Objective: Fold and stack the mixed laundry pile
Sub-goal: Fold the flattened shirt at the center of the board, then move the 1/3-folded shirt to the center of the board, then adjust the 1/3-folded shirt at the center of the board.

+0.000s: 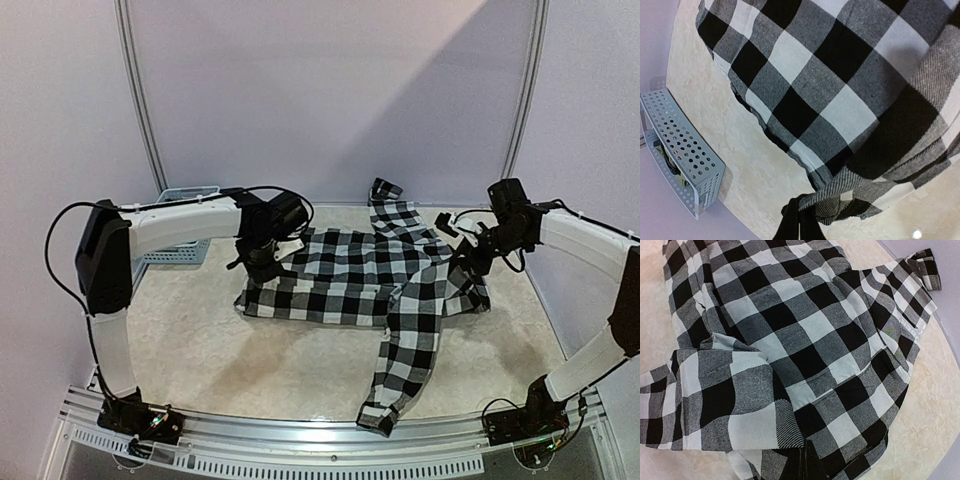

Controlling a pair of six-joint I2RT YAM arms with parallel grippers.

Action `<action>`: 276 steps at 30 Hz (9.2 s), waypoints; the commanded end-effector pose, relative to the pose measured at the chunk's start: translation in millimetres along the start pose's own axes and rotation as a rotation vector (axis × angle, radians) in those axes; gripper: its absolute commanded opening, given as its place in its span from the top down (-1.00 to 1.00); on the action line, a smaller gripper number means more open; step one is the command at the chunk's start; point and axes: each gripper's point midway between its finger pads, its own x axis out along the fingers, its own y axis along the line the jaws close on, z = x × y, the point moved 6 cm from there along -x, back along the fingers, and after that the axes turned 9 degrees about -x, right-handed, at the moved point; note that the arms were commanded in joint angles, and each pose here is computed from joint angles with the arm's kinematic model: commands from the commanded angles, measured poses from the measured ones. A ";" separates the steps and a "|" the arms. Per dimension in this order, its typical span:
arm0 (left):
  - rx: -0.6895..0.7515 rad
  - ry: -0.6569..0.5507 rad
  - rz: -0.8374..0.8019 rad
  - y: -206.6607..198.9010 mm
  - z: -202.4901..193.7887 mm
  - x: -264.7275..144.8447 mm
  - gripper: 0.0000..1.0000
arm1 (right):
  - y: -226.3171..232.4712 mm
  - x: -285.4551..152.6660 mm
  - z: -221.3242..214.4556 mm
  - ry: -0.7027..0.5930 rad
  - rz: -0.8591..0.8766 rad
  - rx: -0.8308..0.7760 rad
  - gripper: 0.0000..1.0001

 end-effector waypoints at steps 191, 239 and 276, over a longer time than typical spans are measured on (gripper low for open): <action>-0.602 -0.591 -0.345 -82.2 -136.8 -125.9 -0.22 | 336.8 31.1 32.4 0.104 0.386 -1.202 -0.23; 0.452 -0.991 0.373 -175.0 -35.4 -166.9 -0.36 | 141.5 44.1 173.3 -0.205 0.690 -0.353 0.93; 0.623 -1.007 0.893 -179.3 -23.1 -157.8 -0.28 | 141.7 43.2 172.9 -0.200 0.725 -0.315 0.92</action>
